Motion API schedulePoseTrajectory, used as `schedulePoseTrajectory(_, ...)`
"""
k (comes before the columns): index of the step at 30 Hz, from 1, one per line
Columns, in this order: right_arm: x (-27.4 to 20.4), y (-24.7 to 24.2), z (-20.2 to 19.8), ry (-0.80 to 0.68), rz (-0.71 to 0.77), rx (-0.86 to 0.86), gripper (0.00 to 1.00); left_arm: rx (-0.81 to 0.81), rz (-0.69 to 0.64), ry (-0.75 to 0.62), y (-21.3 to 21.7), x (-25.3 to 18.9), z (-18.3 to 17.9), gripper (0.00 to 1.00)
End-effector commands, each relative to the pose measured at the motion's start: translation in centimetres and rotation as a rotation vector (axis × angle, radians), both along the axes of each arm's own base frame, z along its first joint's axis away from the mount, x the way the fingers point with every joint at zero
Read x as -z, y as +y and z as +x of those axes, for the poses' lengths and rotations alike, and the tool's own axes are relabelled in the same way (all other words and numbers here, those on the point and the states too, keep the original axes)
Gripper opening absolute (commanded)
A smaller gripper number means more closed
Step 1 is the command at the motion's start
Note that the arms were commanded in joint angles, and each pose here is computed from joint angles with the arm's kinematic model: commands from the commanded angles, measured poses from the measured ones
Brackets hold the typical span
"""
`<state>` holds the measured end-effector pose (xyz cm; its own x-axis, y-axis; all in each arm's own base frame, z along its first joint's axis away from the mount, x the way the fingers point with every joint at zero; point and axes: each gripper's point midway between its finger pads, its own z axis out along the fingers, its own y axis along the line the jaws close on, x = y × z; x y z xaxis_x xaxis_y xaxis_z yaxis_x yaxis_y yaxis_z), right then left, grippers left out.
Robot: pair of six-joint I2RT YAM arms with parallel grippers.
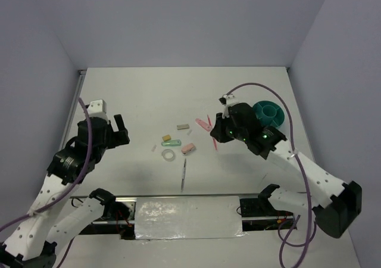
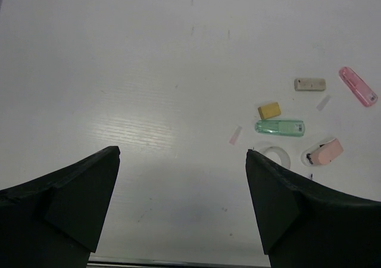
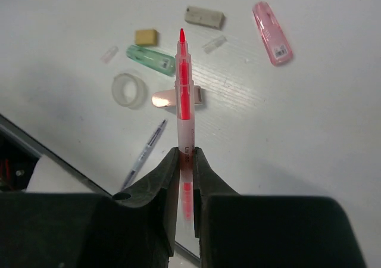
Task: Sort the stationery into containers
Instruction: Pick up the pen from the center of the board, then pick up the pen cap from the center of the board.
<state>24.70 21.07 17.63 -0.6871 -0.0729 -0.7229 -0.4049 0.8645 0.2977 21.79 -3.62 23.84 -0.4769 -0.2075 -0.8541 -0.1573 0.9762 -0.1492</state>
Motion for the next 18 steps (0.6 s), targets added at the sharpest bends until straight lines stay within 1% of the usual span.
schedulePoseTrajectory(1,-1.8,-0.8,-2.1,-0.011,0.026,-0.023,0.0,0.076,-0.079,0.038,-2.9,-0.1,1.4,0.99)
schedulePoseTrajectory(4,-3.0,-1.5,-3.4,-0.044,0.051,-0.039,0.0,0.163,-0.115,0.161,-5.9,3.3,2.9,0.99)
schedulePoseTrajectory(5,-2.9,-1.6,-3.8,-0.045,0.057,-0.047,0.0,0.187,-0.098,0.246,-6.8,5.5,3.6,0.97)
schedulePoseTrajectory(6,-3.1,-1.6,-4.2,-0.049,0.064,-0.058,0.0,0.22,-0.091,0.299,-7.5,6.6,3.6,0.95)
schedulePoseTrajectory(7,-3.4,-1.7,-4.5,-0.06,0.078,-0.064,0.0,0.205,-0.079,0.327,-7.6,7.2,4.1,0.95)
schedulePoseTrajectory(8,-3.1,-1.6,-4.9,-0.056,0.083,-0.082,0.0,0.189,-0.057,0.387,-7.7,9.0,4.6,0.95)
schedulePoseTrajectory(11,-3.1,-1.7,-5.4,-0.06,0.085,-0.104,0.0,0.182,-0.045,0.445,-8.4,10.8,5.9,0.93)
schedulePoseTrajectory(13,-3.0,-1.7,-5.5,-0.063,0.081,-0.115,0.0,0.2,-0.07,0.477,-9.5,12.0,6.7,0.93)
schedulePoseTrajectory(15,-3.3,-1.5,-5.6,-0.071,0.09,-0.132,0.0,0.252,-0.101,0.468,-11.0,12.5,7.7,0.93)
schedulePoseTrajectory(17,-3.6,-1.3,-5.7,-0.084,0.099,-0.149,0.0,0.232,-0.075,0.507,-10.9,14.1,8.3,0.92)
schedulePoseTrajectory(18,-3.7,-1.3,-5.7,-0.087,0.1,-0.151,0.0,0.226,-0.055,0.514,-10.7,14.5,8.7,0.9)
